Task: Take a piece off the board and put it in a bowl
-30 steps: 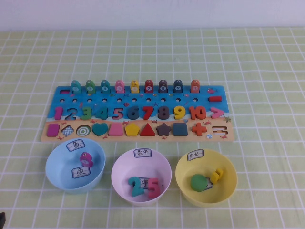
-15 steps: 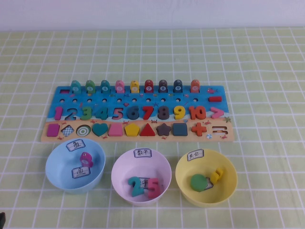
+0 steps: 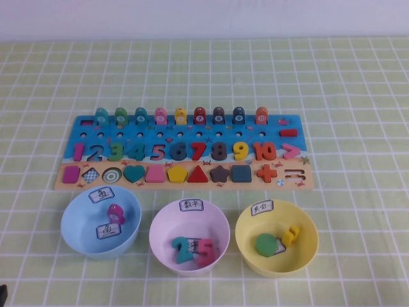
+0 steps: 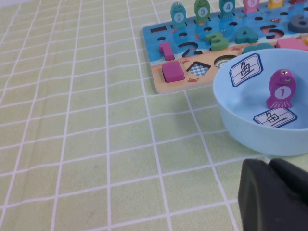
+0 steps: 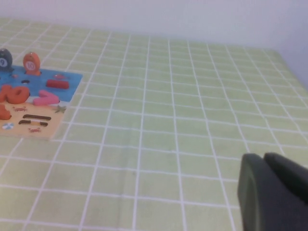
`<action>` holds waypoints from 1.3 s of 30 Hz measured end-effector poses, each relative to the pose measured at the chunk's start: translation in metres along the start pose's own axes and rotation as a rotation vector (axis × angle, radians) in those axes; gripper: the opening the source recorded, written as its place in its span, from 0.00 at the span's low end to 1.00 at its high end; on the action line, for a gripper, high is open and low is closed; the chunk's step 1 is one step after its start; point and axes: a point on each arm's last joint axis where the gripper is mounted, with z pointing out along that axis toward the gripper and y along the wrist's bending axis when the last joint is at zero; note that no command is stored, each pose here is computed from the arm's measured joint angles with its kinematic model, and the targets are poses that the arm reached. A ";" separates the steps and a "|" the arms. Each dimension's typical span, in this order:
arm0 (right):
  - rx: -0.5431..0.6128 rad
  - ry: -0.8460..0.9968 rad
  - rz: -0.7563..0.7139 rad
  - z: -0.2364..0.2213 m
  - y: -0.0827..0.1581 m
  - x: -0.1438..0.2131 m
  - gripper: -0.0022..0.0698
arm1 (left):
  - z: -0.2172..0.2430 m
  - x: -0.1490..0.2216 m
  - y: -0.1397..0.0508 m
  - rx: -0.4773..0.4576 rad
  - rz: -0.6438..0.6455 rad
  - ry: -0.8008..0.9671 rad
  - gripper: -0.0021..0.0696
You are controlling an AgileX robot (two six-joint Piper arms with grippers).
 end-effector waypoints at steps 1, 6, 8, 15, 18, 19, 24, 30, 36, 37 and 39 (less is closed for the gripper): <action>0.000 0.007 0.013 0.001 0.000 0.004 0.01 | 0.000 0.000 0.000 0.000 0.000 0.000 0.02; -0.007 0.059 0.056 0.001 0.001 0.011 0.01 | 0.000 0.000 0.000 0.000 0.000 0.000 0.02; -0.008 0.092 0.060 0.001 0.002 0.014 0.01 | 0.000 0.000 0.000 0.000 0.000 0.000 0.02; -0.022 0.166 0.108 0.000 0.004 0.021 0.01 | 0.000 0.000 0.000 0.000 0.000 0.000 0.02; -0.025 0.169 0.117 0.000 0.004 0.021 0.01 | 0.000 0.000 0.000 0.000 0.000 0.000 0.02; -0.026 0.169 0.122 0.000 0.004 0.021 0.01 | 0.000 0.000 0.000 0.000 0.000 0.000 0.02; -0.030 0.146 0.134 -0.001 0.004 0.020 0.01 | 0.000 0.000 0.000 0.000 0.000 0.000 0.02; -0.032 0.139 0.141 -0.002 0.005 0.019 0.01 | 0.000 0.000 0.000 0.000 0.000 0.000 0.02; -0.039 0.141 0.166 -0.002 0.005 0.020 0.01 | 0.000 0.000 0.000 0.000 0.000 0.000 0.02; -0.039 0.141 0.166 -0.002 0.005 0.020 0.01 | 0.000 0.000 0.000 0.000 0.000 0.000 0.02; -0.040 0.141 0.168 -0.002 0.006 0.020 0.01 | 0.000 0.000 0.000 0.000 0.000 0.000 0.02</action>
